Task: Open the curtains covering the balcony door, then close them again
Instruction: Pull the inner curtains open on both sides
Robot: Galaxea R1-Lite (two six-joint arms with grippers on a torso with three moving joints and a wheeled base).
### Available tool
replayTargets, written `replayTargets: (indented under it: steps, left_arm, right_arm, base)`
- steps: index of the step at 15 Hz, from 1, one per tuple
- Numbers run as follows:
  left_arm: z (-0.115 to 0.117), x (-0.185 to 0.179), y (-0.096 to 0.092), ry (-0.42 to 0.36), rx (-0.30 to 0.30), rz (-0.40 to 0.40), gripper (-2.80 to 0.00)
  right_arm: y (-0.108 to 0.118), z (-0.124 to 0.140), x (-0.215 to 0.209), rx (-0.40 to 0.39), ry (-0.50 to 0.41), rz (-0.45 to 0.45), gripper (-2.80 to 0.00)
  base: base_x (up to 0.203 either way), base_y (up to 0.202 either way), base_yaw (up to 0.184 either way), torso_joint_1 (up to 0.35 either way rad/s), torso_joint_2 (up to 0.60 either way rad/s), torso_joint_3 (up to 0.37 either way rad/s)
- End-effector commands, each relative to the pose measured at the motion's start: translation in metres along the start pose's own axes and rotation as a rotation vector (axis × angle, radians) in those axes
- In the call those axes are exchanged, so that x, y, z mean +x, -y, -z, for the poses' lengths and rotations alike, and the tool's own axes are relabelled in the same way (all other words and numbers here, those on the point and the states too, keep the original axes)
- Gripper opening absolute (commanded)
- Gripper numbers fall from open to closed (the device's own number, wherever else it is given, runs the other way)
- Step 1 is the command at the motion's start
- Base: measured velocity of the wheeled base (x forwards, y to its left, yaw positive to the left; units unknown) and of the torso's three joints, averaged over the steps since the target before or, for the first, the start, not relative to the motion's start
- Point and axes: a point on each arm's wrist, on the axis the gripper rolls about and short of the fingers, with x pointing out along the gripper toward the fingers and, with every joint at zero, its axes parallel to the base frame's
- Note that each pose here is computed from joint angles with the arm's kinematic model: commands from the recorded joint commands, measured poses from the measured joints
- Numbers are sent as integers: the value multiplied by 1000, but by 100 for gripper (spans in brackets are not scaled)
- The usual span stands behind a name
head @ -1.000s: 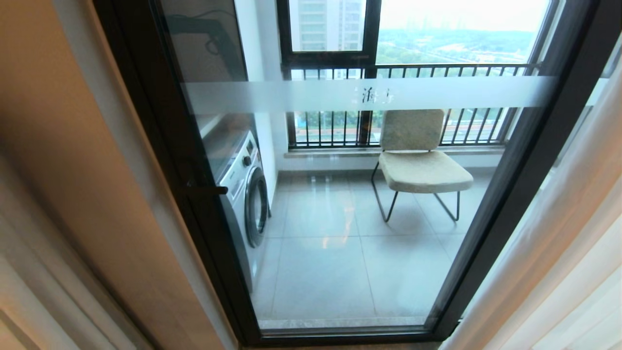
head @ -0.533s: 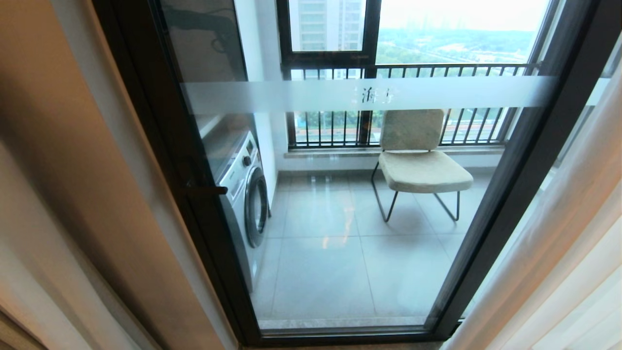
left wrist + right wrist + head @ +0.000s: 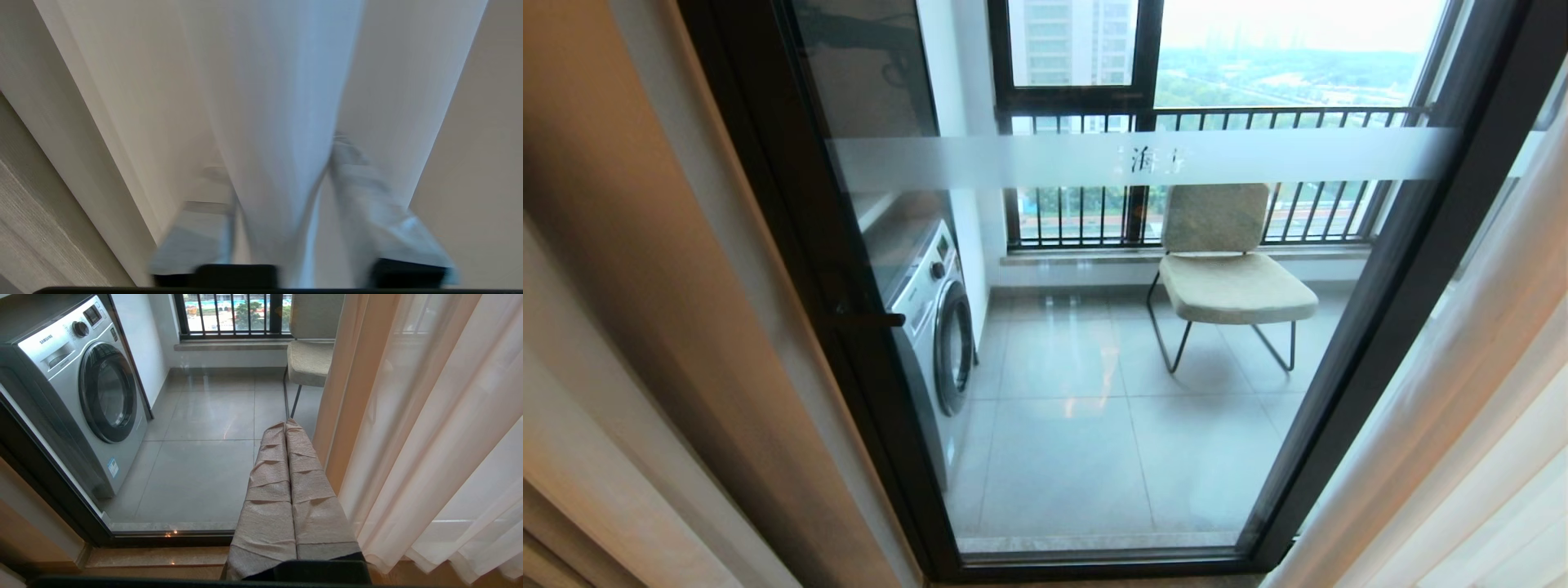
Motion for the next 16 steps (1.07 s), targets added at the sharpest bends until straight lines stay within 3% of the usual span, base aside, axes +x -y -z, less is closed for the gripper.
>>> replayTargets:
  steps: [1, 8, 11, 12, 16]
  left_arm:
    - [-9, -14, 3, 25, 6, -2, 0]
    - [-13, -85, 18, 25, 7, -8, 0]
    - [-4, -124, 28, 13, 4, -8, 0]
    - [-1, -134, 31, 10, 3, -8, -280]
    - [14, -163, 38, -9, -2, -8, -280]
  right_arm:
    - [0, 0, 0, -1, 0, 0, -280]
    - [0, 0, 0, 0, 2, 0, -280]
    - [0, 0, 0, 0, 2, 0, -280]
    - [0, 0, 0, -1, 0, 0, -280]
    - [0, 0, 0, 0, 2, 0, -280]
  base:
    - [0, 0, 0, 0, 0, 0]
    - [0, 0, 0, 0, 0, 0]
    - [0, 0, 0, 0, 0, 0]
    - [0, 0, 0, 0, 0, 0]
    - [0, 0, 0, 0, 0, 0]
